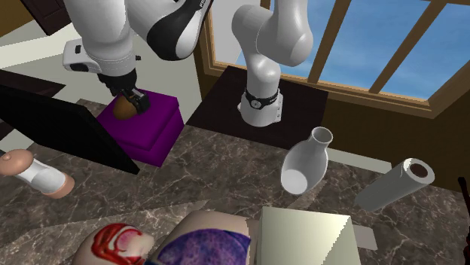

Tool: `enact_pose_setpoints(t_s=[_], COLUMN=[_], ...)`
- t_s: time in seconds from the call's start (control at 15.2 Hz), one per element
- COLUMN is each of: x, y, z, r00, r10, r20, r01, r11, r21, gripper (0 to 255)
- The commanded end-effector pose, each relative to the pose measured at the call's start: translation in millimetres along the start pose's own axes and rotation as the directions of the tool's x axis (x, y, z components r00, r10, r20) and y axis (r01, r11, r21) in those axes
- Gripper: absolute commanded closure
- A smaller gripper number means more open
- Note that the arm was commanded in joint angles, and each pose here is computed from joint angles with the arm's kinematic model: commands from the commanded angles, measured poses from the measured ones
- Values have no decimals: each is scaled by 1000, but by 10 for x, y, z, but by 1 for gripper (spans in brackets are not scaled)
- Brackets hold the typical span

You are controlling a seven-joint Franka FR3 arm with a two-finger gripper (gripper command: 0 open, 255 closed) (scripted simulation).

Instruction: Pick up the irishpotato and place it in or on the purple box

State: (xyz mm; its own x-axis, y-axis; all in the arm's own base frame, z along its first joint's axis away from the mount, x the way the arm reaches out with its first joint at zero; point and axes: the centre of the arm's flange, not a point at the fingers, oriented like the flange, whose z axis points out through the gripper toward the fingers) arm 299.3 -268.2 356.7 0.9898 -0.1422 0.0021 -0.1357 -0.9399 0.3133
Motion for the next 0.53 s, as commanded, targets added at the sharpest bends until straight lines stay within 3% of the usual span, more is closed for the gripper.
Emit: enact_pose_setpoints(t_s=[0.0, 0.26, 0.46], x=[0, 0, 0], y=[0, 0, 0], z=[0, -500, -500], r00=[1000, 1000, 1000], r10=[0, 0, 0], r20=[0, 0, 0], r01=[0, 0, 0], r11=[1000, 1000, 1000], r21=[0, 0, 0], gripper=[0, 0, 0])
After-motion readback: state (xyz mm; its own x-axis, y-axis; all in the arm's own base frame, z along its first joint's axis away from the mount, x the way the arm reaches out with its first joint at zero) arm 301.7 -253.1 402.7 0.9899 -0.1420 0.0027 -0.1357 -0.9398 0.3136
